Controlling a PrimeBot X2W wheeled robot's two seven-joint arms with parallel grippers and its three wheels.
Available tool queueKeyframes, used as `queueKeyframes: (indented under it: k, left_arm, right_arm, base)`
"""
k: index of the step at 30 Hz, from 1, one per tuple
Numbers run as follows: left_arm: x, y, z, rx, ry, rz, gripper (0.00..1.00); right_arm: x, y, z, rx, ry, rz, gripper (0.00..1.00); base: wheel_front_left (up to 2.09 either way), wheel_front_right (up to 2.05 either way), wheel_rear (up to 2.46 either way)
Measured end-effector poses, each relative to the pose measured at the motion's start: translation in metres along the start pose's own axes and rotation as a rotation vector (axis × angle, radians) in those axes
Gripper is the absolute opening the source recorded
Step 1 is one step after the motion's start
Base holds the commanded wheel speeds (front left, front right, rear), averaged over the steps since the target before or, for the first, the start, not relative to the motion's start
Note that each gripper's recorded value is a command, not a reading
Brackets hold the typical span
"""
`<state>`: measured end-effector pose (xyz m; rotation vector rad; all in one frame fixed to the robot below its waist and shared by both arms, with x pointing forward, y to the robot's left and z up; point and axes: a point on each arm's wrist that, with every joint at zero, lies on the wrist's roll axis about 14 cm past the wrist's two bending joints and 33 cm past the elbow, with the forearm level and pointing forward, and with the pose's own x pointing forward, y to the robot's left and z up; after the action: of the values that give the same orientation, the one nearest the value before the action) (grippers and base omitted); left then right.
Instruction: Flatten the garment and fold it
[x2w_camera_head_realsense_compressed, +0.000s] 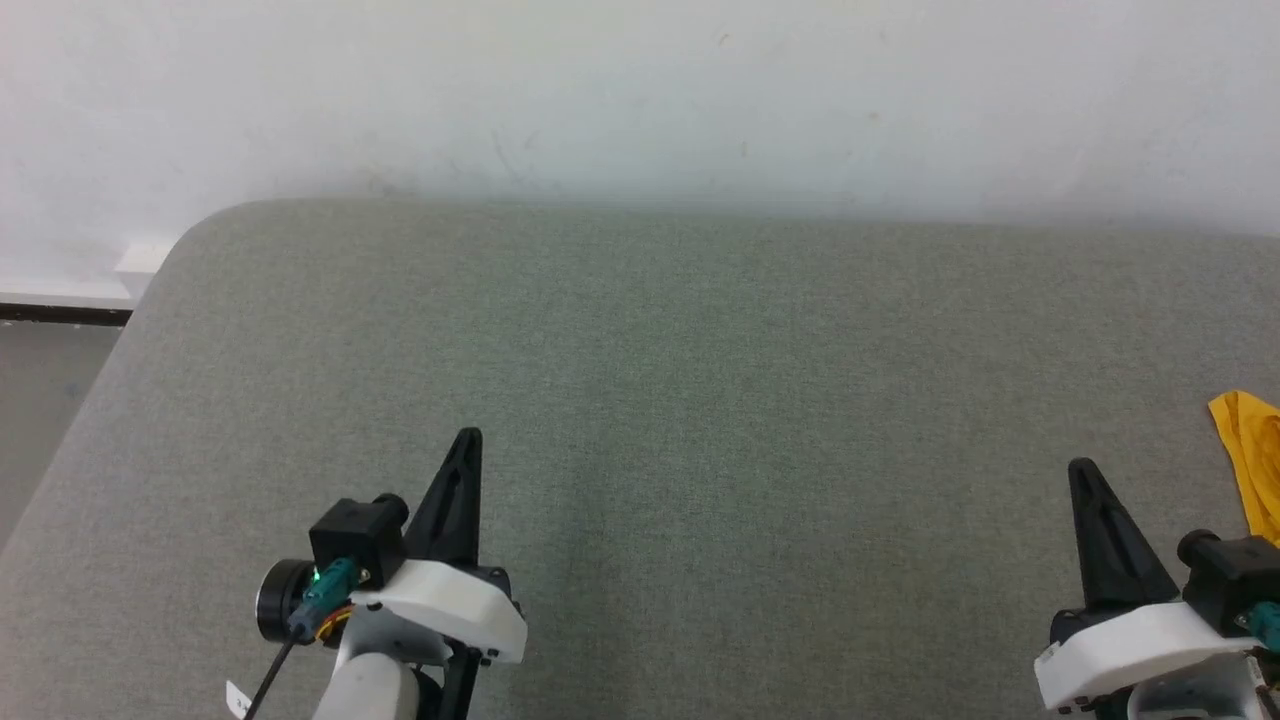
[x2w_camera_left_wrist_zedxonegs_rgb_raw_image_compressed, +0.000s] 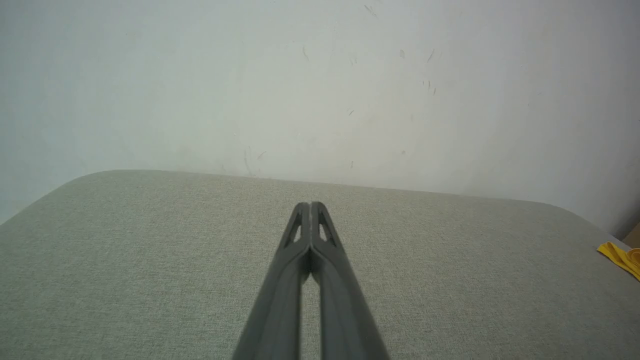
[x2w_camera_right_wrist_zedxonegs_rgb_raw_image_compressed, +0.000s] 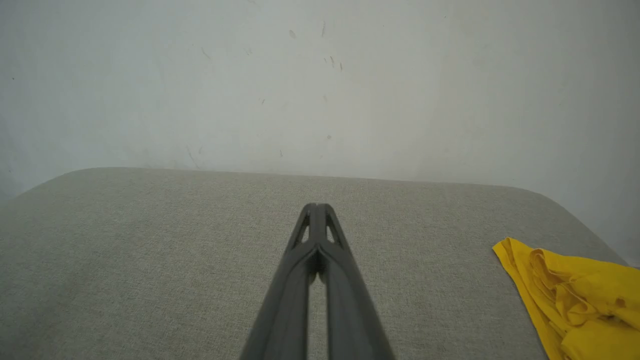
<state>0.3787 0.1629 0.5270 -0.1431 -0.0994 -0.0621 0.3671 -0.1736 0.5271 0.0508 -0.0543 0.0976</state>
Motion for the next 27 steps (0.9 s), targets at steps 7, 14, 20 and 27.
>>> queueKeyframes:
  k: [7, 14, 20, 27]
  left_arm:
    - [-0.0016, 0.0003, -0.0024, 0.021, 0.015, 0.001, 0.0]
    - [0.0, 0.0012, 0.0008, 0.03, 0.011, 0.005, 0.0]
    - [-0.0017, 0.0021, -0.0014, 0.038, 0.025, 0.008, 0.0]
    - [-0.0012, 0.0017, 0.0, 0.045, 0.026, 0.007, 0.0]
  right_arm:
    - [-0.0003, 0.0018, -0.0011, -0.002, 0.008, 0.005, 0.0]
    - [0.0002, 0.002, -0.001, -0.01, 0.012, 0.005, 0.0]
    - [0.0015, 0.0023, 0.001, -0.017, 0.007, 0.007, 0.0]
    - [0.0006, 0.0028, -0.0009, -0.023, 0.018, 0.008, 0.0]
  base:
    - [0.0, 0.0, 0.0]
    - [0.0, 0.0, 0.0]
    - [0.0, 0.0, 0.0]
    - [0.0, 0.0, 0.0]
